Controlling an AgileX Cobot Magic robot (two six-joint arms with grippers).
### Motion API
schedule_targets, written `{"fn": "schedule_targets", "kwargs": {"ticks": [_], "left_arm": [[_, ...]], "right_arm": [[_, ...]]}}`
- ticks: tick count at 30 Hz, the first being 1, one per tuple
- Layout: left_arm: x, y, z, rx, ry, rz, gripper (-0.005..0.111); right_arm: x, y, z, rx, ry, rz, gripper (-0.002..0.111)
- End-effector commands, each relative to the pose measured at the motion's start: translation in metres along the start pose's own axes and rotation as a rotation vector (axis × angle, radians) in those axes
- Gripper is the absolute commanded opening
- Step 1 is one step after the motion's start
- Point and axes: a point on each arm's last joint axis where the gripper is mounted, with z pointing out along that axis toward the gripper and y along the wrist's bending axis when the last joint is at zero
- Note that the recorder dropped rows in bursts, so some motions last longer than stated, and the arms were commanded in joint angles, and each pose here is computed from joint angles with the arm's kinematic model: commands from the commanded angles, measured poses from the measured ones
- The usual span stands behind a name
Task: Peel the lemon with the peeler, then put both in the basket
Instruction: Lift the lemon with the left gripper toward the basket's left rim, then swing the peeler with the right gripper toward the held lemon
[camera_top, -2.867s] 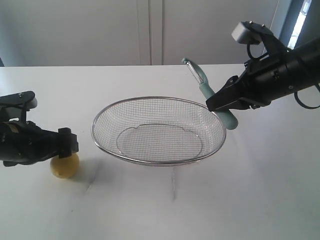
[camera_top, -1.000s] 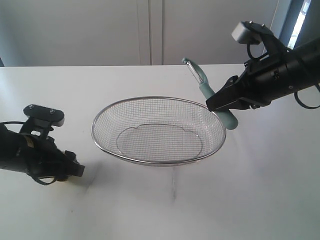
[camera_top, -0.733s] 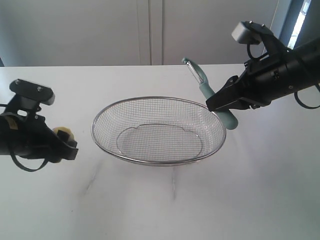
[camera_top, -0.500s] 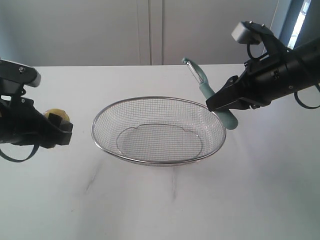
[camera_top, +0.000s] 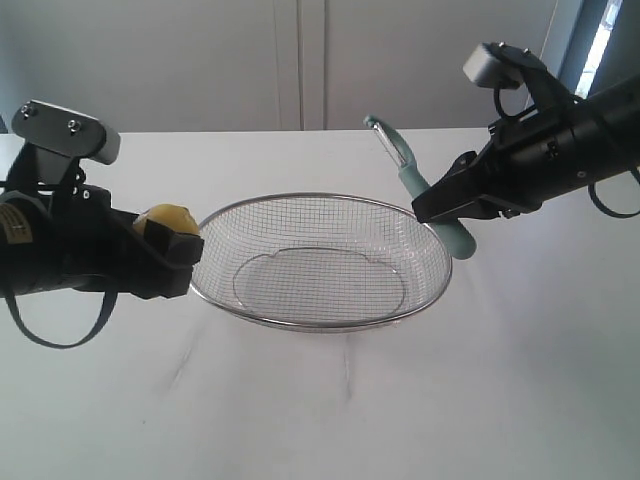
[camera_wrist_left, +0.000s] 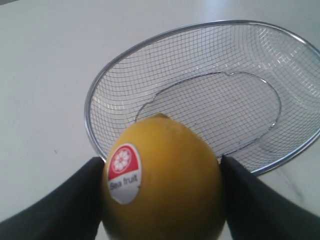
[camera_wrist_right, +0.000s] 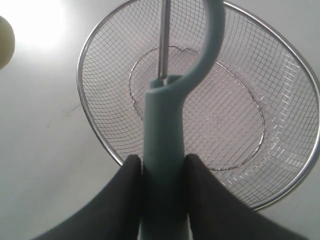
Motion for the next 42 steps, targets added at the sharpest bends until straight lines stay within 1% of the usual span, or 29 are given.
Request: {"fn": "schedule_targets", "kwargs": {"ticks": [1, 11, 14, 16, 18, 21, 24, 30, 37, 42], "left_arm": [[-0.004, -0.003, -0.003, 0.011, -0.042, 0.000, 0.000], [-0.009, -0.003, -0.003, 0.009, -0.097, 0.002, 0.000], [-0.010, -0.003, -0.003, 0.007, -0.105, 0.037, 0.000], [-0.012, -0.003, -0.003, 0.000, -0.134, 0.116, 0.000], [-0.015, -0.003, -0.003, -0.010, -0.163, 0.229, 0.000], [-0.018, -0.004, -0.004, -0.021, -0.196, 0.375, 0.000], [-0.018, -0.005, -0.004, -0.020, -0.205, 0.436, 0.000], [-0.018, -0.005, -0.004, -0.019, -0.204, 0.440, 0.000], [-0.018, -0.005, -0.004, -0.019, -0.204, 0.440, 0.000], [-0.018, -0.005, -0.004, -0.019, -0.204, 0.440, 0.000]], "right_arm": [[-0.004, 0.002, -0.003, 0.001, -0.020, -0.015, 0.000], [-0.004, 0.002, -0.003, 0.000, -0.020, -0.013, 0.000], [-0.003, 0.004, -0.003, -0.019, -0.009, 0.007, 0.000], [-0.001, 0.007, -0.003, -0.054, 0.013, 0.076, 0.000], [0.000, 0.009, -0.003, -0.075, 0.028, 0.125, 0.000], [0.000, 0.009, -0.003, -0.076, 0.030, 0.140, 0.000], [0.000, 0.009, -0.003, -0.076, 0.030, 0.142, 0.000], [0.005, 0.008, 0.000, -0.081, 0.045, 0.159, 0.000], [0.013, 0.001, 0.012, -0.099, 0.083, 0.219, 0.000], [0.018, -0.002, 0.020, -0.138, 0.125, 0.254, 0.000]]}}
